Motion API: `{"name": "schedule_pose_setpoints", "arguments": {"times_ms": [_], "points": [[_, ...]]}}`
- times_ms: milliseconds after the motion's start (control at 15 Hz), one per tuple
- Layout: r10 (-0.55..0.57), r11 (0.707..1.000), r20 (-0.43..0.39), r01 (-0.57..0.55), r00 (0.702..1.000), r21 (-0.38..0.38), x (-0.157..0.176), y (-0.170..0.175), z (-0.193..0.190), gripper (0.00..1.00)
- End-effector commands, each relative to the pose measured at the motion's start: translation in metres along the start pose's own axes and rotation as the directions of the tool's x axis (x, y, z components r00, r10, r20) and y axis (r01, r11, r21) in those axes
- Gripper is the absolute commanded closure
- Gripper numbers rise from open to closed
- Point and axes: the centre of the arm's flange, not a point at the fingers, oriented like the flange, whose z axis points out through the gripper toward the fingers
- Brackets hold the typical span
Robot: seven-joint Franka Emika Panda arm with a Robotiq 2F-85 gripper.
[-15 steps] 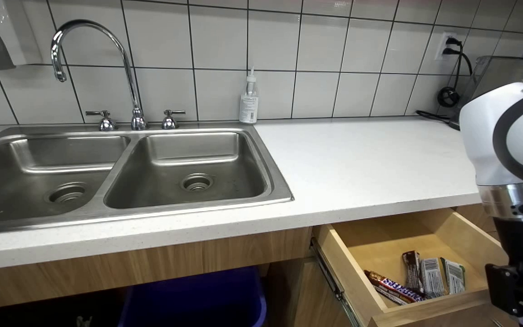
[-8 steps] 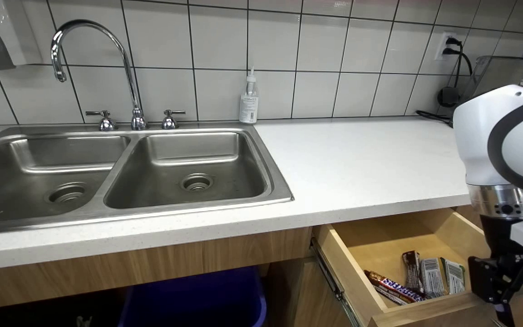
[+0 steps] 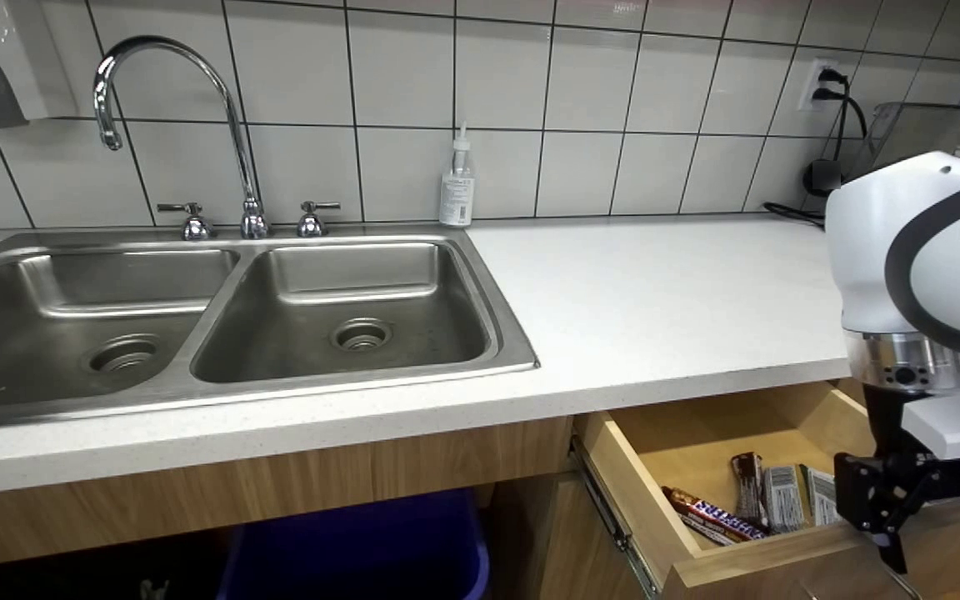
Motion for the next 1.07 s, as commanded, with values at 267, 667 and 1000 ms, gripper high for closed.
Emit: {"name": "schedule_pose_setpoints", "arguments": {"times_ms": [267, 667, 1000], "points": [[0.058, 0.998, -0.06, -0.057, 0.997, 0.014, 0.023, -0.002, -0.01, 0.0], [0.066, 0.998, -0.09, -0.063, 0.994, 0.031, 0.035, -0.003, -0.018, 0.0], [0.072, 0.997, -0.125, -0.067, 0.99, 0.045, 0.048, -0.007, -0.026, 0.0]]}}
